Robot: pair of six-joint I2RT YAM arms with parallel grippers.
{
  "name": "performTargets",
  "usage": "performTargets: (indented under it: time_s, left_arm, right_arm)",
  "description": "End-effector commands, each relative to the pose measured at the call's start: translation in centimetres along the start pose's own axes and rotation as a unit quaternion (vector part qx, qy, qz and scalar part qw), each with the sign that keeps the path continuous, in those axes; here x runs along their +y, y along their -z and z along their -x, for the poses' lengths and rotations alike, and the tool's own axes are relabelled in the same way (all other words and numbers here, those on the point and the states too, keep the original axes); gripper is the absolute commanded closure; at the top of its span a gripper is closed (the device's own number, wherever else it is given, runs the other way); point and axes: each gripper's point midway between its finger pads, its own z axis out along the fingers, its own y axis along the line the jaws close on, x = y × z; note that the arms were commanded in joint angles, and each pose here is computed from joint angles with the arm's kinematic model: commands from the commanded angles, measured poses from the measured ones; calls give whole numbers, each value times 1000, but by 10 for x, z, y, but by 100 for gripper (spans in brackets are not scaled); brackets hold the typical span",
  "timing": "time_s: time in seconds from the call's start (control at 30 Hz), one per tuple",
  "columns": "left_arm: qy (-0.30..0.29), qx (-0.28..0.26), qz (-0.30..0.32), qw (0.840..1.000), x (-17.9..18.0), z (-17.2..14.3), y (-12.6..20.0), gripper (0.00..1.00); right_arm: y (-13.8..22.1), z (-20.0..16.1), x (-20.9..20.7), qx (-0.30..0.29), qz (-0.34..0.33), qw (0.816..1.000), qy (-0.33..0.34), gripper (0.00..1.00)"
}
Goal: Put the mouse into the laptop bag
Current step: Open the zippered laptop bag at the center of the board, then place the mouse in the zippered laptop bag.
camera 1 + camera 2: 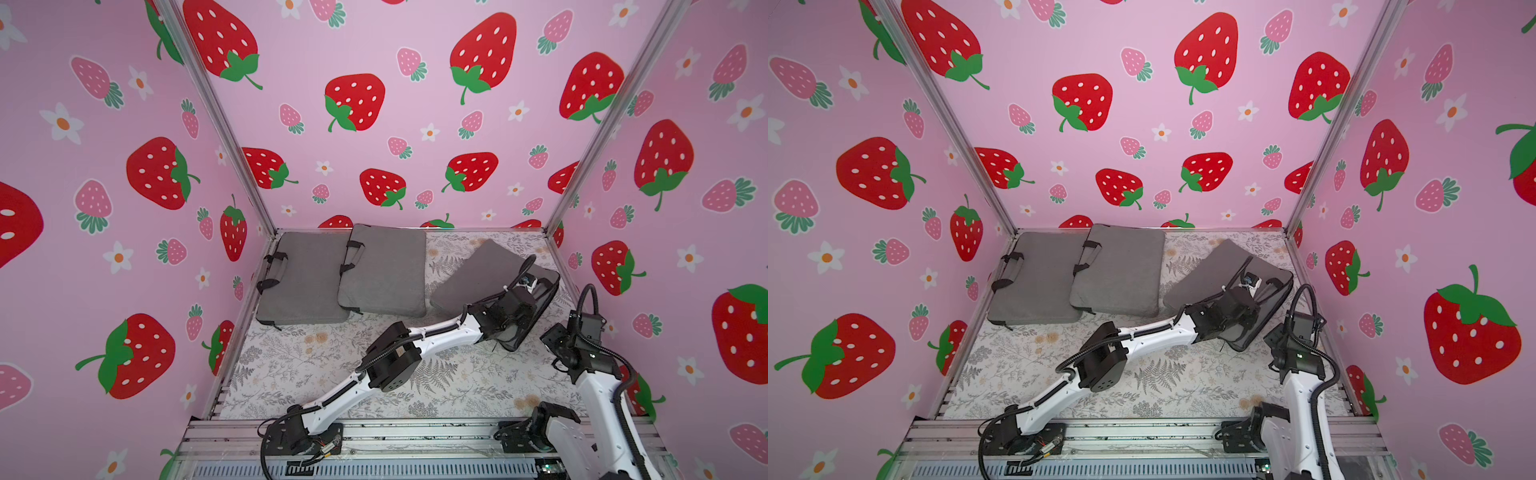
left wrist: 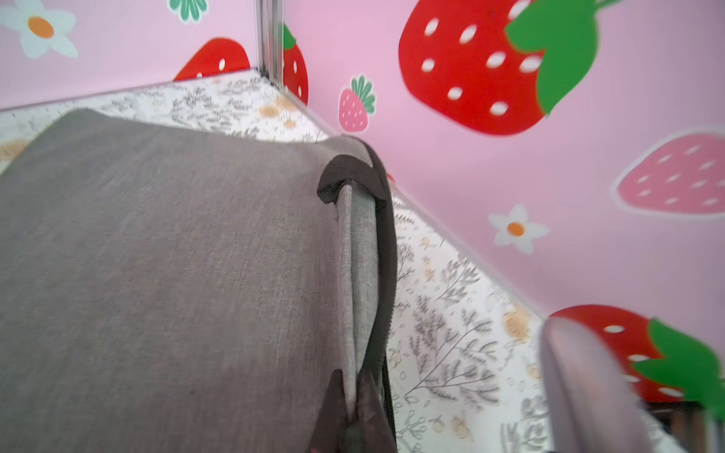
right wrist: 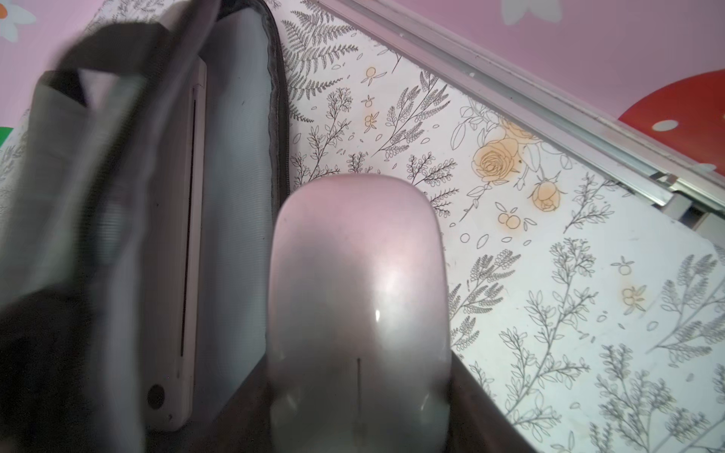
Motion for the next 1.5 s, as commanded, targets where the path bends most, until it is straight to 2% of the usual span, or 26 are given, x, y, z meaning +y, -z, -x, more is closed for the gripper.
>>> performTargets:
  time_s: [0.0,0.33,0.57,0.8,1.13,1.37,1.43,1.47]
  left_arm:
    - [48,-31,-65,996,-30,47,23,100]
    - [80,-23,-95,992,-38,47,30,100]
    - [88,-23,-94,991,-36,45,30,100]
    - [93,-24,-104,990,-38,50,37,100]
    - [104,-32,-119,987,-42,54,41,100]
    - [110,-34,-121,986,-42,56,41,100]
    - [113,-35,-121,986,-41,56,40,100]
    - [115,-34,-122,985,-41,56,39,100]
  right_arm:
    - [-5,19,16,-19,26,999,-25,47]
    - [-53,33,29,26,68,995,-75,47]
    - [-85,59,41,32,91,990,-100,48]
    - [-106,88,63,28,119,987,-108,48]
    - [-133,99,75,47,128,985,-107,44]
    - [-144,87,91,77,177,975,-110,30]
    - [-145,82,93,85,181,974,-109,22]
    - [-144,82,94,85,184,973,-108,21]
